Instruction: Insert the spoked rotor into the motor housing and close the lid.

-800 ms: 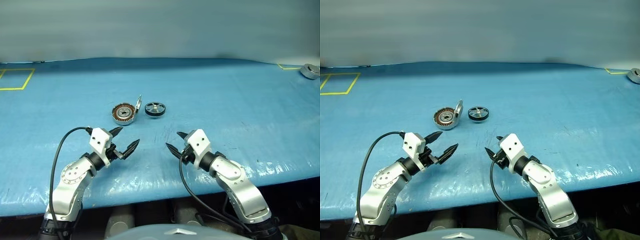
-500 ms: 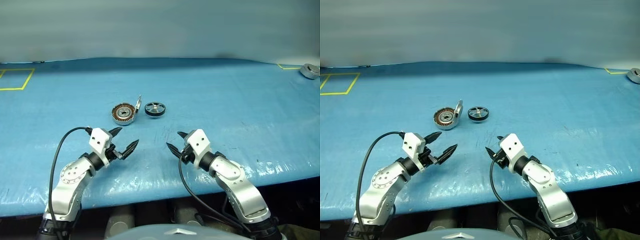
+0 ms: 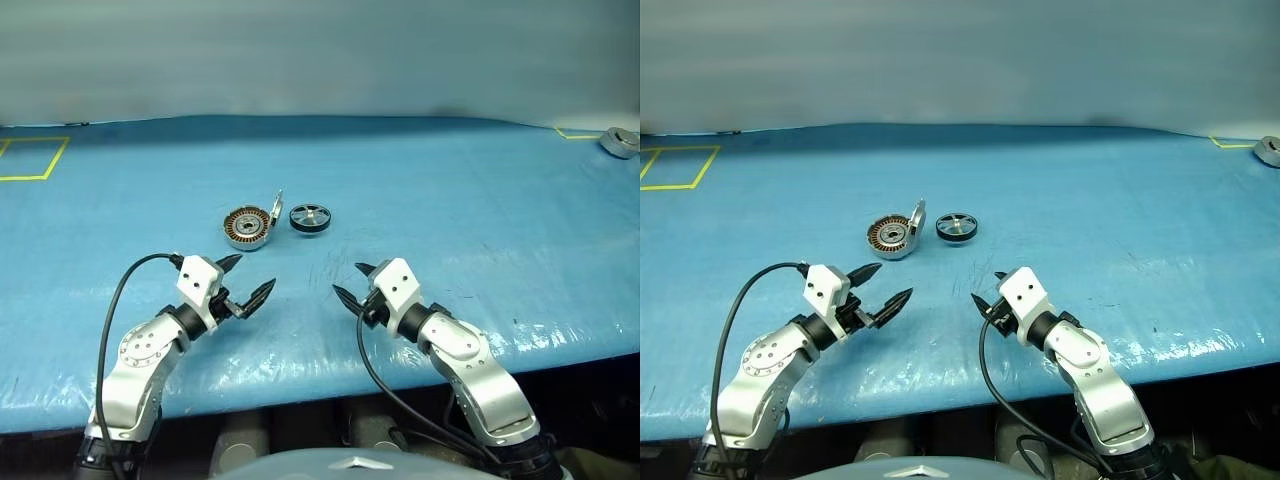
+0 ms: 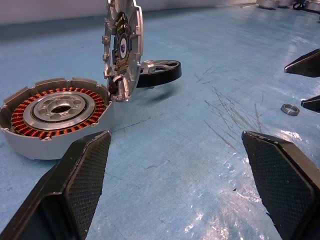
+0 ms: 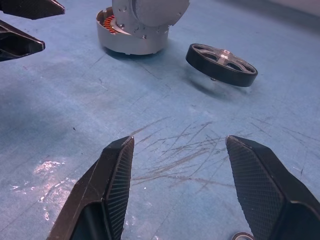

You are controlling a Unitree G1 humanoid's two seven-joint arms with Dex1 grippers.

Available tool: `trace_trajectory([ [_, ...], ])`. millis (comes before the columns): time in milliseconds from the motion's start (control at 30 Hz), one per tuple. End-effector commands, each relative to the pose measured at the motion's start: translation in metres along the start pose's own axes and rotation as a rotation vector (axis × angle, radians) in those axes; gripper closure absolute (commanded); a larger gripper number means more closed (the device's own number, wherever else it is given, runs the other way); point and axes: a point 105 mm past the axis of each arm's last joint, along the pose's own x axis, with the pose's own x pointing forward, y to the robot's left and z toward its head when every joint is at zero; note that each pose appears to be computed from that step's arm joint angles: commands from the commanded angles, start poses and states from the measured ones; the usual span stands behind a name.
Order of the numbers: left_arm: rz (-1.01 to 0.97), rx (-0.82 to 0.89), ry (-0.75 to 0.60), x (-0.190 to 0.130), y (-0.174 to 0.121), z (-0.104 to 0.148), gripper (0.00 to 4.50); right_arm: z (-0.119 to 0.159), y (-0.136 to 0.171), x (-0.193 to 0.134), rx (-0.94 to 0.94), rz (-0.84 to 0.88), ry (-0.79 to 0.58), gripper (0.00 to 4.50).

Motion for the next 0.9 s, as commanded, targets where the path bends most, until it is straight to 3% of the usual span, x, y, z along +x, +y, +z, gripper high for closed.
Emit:
trace_trajectory([
  [33,0.014,0.038,-0.028,-0.001,0.005,0.010,0.04,0.012,-0.001,0.000,-0.027,-0.006,-0.049,1.40],
  [300,-0.039,0.129,0.013,-0.003,0.013,0.013,0.04,0.013,-0.002,0.002,-0.030,-0.017,-0.056,1.40],
  [633,-0.259,0.631,0.177,0.015,0.067,0.062,0.04,0.009,0.002,0.008,-0.012,-0.039,-0.071,1.40],
  [733,-0.355,0.788,0.287,0.029,0.083,0.066,0.04,0.007,0.007,0.008,-0.005,-0.043,-0.072,1.40],
  [900,-0.524,0.911,0.424,0.047,0.095,0.068,0.04,0.005,0.007,0.005,0.000,-0.068,-0.074,1.40],
])
